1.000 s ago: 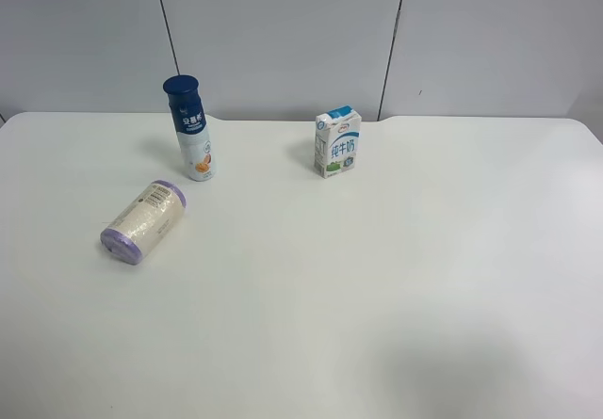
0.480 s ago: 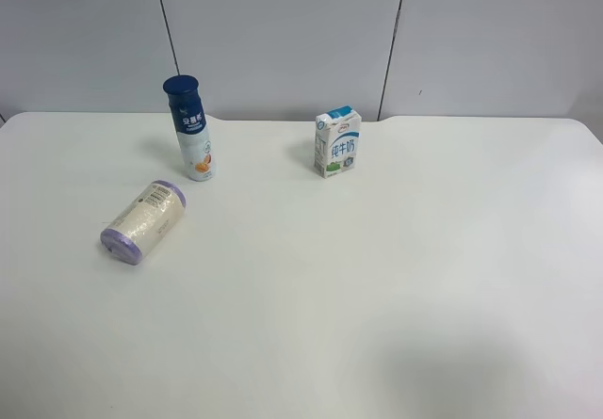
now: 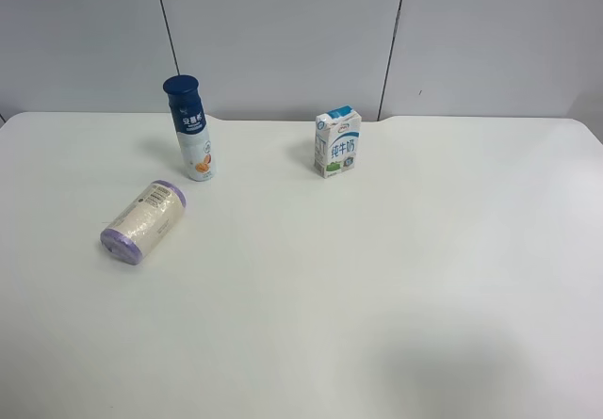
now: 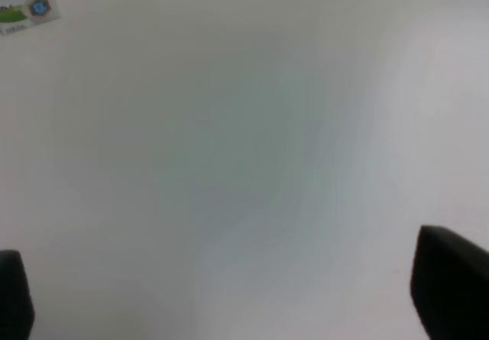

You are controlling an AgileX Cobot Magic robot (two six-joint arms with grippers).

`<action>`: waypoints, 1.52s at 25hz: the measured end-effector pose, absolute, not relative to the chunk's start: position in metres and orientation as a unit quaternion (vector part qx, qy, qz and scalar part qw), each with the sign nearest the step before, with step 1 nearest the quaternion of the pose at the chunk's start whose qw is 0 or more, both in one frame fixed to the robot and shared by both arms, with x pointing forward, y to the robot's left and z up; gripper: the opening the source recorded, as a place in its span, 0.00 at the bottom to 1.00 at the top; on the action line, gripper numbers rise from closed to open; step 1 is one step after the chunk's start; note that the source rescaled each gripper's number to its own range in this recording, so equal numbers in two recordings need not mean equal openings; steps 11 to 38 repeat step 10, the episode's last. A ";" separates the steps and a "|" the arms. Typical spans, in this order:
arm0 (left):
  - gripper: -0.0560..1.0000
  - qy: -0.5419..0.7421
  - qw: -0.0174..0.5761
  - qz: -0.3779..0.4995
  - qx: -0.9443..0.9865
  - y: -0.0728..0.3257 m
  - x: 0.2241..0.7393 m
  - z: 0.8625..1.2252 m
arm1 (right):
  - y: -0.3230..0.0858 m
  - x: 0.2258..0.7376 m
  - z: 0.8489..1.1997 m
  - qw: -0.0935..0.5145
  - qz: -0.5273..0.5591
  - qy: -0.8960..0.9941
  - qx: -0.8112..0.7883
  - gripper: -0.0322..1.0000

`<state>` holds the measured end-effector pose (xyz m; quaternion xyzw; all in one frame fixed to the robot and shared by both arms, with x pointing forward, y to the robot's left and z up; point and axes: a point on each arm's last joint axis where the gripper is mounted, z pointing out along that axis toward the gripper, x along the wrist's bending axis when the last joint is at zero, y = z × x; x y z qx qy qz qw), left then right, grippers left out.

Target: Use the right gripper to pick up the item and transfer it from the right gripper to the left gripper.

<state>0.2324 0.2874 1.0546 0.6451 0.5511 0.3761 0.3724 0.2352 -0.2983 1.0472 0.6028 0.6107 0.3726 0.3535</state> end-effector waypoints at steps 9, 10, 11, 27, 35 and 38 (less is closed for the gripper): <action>0.99 0.551 0.372 0.376 0.645 0.287 0.232 1.055 | -0.298 0.235 1.047 0.353 0.373 0.611 0.603 1.00; 0.99 0.551 0.372 0.376 0.646 0.287 0.232 1.055 | -0.298 0.235 1.047 0.353 0.373 0.611 0.603 1.00; 0.99 0.551 0.372 0.376 0.646 0.287 0.232 1.055 | -0.298 0.235 1.047 0.353 0.373 0.611 0.603 1.00; 0.99 0.551 0.372 0.376 0.646 0.287 0.232 1.055 | -0.298 0.235 1.047 0.353 0.373 0.611 0.603 1.00; 0.99 0.551 0.372 0.376 0.646 0.287 0.232 1.055 | -0.298 0.235 1.047 0.353 0.373 0.611 0.603 1.00; 0.99 0.551 0.372 0.376 0.646 0.287 0.232 1.055 | -0.298 0.235 1.047 0.353 0.373 0.611 0.603 1.00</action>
